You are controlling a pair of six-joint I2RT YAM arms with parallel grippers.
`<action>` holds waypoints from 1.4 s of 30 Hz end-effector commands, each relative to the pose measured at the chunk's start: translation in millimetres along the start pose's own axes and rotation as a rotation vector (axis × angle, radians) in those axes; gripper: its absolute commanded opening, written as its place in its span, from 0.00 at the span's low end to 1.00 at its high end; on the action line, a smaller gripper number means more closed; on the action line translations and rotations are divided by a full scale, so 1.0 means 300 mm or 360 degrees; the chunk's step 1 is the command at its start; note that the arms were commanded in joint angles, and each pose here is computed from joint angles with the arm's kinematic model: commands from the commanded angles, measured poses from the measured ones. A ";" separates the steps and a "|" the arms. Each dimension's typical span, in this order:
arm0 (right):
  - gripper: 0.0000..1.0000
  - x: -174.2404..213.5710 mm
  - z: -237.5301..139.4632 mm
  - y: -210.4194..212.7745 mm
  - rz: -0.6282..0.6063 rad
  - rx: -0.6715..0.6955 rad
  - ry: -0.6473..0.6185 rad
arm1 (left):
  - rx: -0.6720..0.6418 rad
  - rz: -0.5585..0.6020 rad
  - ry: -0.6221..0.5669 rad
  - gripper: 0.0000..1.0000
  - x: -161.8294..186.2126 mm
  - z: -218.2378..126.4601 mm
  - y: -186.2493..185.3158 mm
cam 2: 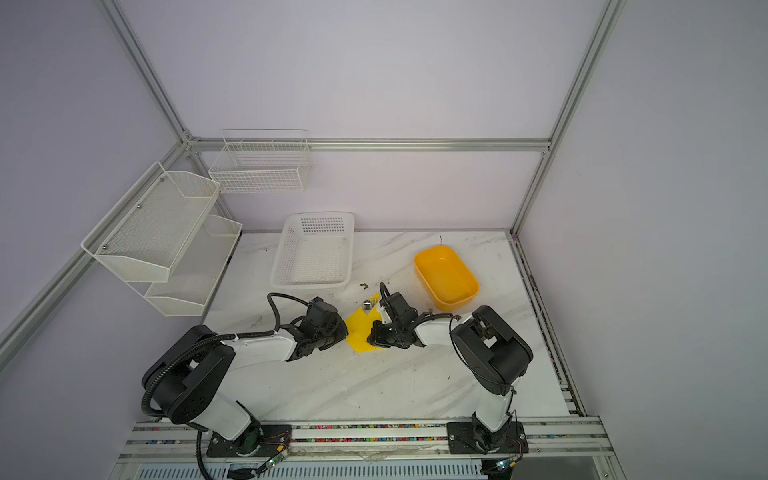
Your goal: Place the utensils on the paper napkin and roll it up
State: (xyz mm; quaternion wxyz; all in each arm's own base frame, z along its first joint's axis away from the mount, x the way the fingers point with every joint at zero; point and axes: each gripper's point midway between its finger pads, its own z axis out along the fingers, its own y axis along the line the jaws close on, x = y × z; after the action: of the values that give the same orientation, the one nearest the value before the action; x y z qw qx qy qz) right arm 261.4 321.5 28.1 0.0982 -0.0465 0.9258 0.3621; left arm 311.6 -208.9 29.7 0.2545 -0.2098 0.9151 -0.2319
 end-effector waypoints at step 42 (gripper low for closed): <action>0.02 -0.025 -0.079 -0.042 0.0103 0.0141 -0.0084 | 0.0433 0.0177 0.0018 0.02 -0.069 -0.120 -0.305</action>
State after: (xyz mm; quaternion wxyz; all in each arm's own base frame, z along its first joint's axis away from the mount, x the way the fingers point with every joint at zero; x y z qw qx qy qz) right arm 272.0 304.6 50.3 0.1259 -0.0078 0.9310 0.3425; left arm 312.8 -241.6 73.8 0.2573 -0.1401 0.9059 -0.3058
